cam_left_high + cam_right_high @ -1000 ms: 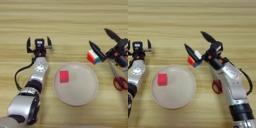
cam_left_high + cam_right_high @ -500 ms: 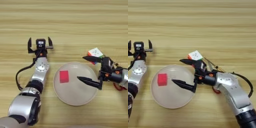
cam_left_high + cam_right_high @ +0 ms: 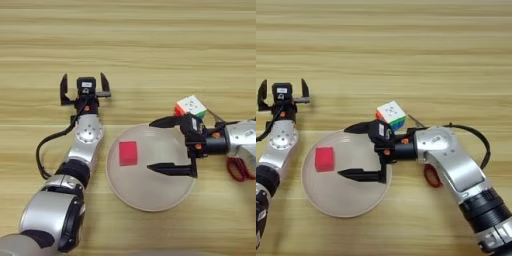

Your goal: Move the objects on the table

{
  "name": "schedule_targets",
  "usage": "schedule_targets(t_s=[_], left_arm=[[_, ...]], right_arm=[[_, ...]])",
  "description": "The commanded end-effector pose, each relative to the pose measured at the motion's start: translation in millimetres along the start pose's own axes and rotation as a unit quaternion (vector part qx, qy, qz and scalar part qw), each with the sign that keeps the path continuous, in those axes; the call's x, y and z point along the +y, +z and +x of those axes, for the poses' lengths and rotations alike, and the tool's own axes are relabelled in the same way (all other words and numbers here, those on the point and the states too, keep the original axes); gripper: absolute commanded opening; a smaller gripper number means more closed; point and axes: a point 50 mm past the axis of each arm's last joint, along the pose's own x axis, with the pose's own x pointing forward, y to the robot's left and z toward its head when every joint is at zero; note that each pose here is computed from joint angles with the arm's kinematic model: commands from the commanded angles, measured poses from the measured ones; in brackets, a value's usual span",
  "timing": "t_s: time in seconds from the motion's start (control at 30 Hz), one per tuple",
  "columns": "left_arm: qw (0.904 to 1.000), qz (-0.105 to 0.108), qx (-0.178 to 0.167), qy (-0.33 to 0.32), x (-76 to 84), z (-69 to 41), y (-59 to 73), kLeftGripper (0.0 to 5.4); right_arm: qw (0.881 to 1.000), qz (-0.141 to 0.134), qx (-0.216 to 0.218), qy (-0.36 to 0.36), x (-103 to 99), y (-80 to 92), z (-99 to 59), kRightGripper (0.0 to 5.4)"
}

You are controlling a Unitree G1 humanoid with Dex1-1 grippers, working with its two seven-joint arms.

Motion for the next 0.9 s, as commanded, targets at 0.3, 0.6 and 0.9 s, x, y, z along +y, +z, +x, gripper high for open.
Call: schedule_targets(t_s=[0.3, 0.6, 0.9], left_arm=[[1.0, 0.002, 0.001, 0.001, -4.7, -2.2, 2.0, 5.4], [1.0, 0.003, 0.001, 0.003, -5.1, -1.8, 2.6, 5.4], [1.0, 0.0, 0.002, 0.003, -5.2, -1.4, 2.7, 5.4]], right_arm=[[0.999, -0.017, 0.038, 0.009, -5, -7.8, 17.9, 5.37], [0.998, -0.028, 0.053, -0.007, -10, -16.5, 32.6, 5.37], [0.997, -0.019, 0.068, -0.015, -13, -28.7, 43.8, 5.37]])
